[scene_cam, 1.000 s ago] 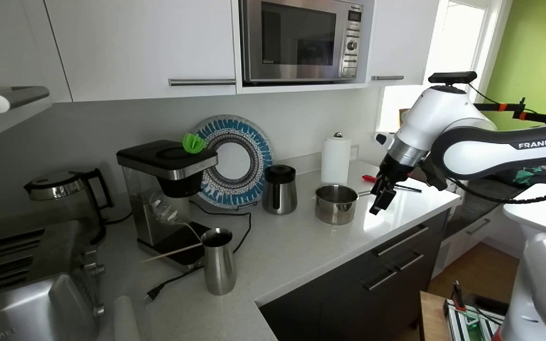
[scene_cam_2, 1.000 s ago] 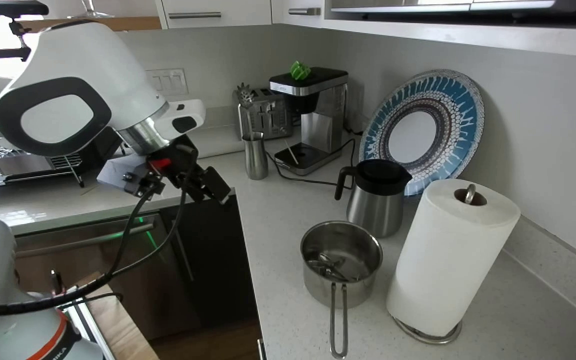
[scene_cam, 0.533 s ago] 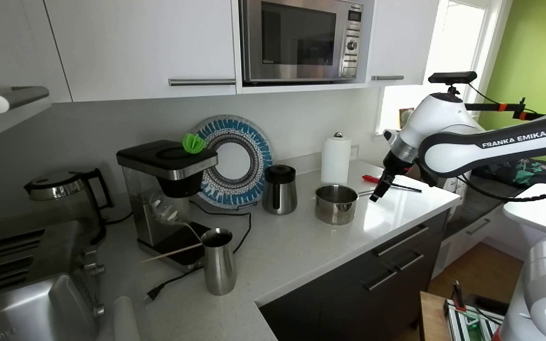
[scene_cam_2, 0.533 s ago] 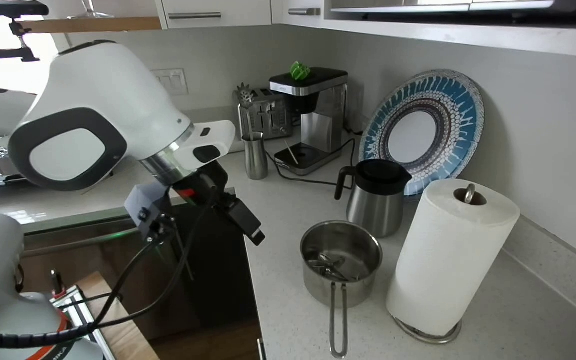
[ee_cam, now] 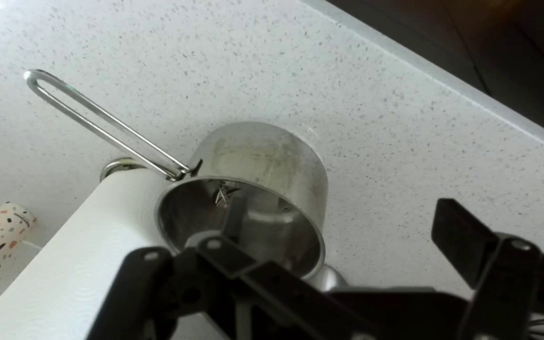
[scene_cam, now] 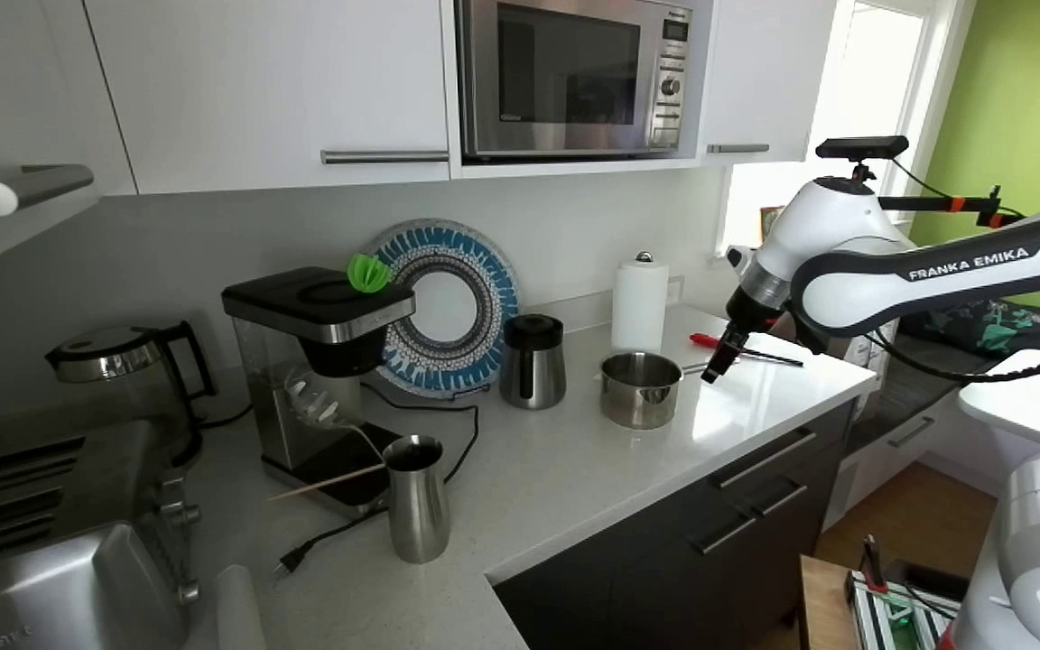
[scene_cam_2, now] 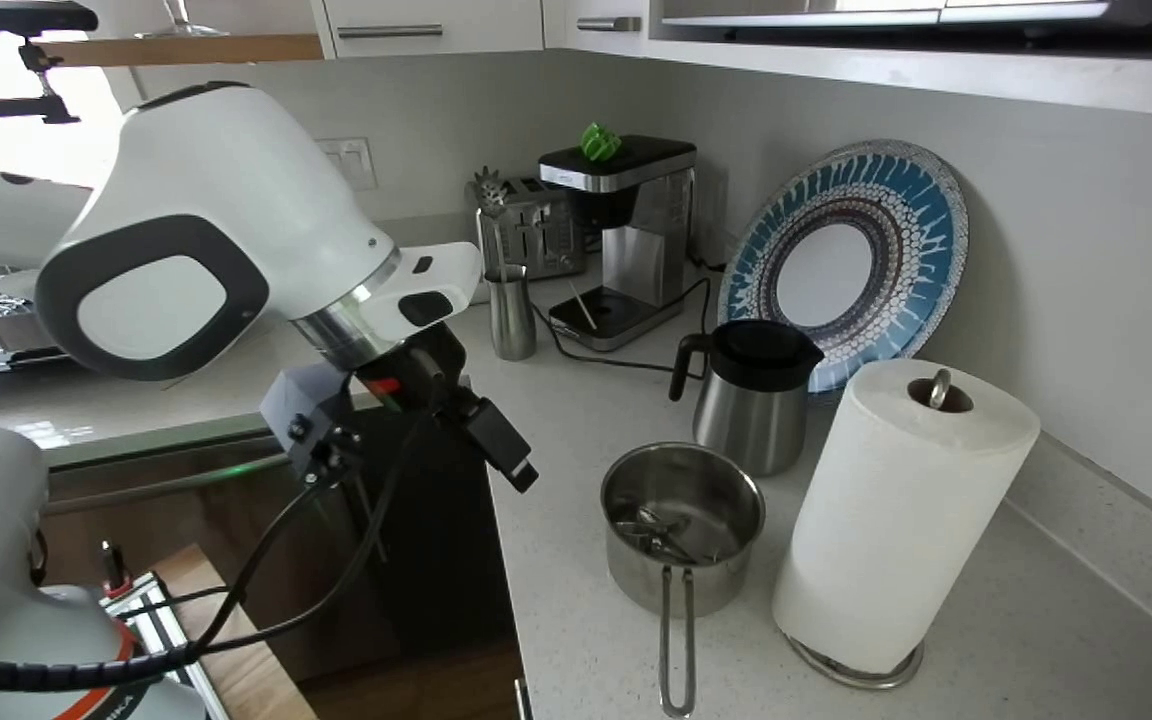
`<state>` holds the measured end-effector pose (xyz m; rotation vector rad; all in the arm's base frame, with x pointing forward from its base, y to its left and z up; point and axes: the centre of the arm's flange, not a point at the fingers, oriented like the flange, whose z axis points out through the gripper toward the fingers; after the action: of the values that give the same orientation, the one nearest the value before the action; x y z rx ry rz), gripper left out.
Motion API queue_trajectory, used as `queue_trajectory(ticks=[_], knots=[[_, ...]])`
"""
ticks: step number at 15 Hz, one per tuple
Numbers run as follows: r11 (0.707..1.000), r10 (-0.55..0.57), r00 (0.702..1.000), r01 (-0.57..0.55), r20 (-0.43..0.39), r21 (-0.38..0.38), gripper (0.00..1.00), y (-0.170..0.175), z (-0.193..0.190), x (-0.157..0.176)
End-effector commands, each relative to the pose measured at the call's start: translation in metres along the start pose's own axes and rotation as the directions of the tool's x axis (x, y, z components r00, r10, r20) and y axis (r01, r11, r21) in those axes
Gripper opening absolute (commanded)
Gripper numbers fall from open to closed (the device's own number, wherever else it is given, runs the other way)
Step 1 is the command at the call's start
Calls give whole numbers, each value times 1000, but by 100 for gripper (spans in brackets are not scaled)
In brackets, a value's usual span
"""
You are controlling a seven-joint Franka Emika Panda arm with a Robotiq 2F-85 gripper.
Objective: Pick up the silver measuring spoon from the silver pot and put it on the kitchen counter
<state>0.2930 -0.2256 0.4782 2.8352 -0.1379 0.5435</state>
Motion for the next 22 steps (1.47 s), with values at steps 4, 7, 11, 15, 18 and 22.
queue_trajectory(ticks=[4,7,11,15,18,22], knots=[[993,117,993,-117,-24,-13,100,11,-4,69],[995,93,995,-94,28,23,100,26,3,107],[985,-109,992,99,68,143,100,55,48,120],[986,-84,985,60,148,157,100,94,99,111],[987,-90,987,71,133,142,100,85,93,98],[990,-90,987,75,131,115,100,103,115,115]])
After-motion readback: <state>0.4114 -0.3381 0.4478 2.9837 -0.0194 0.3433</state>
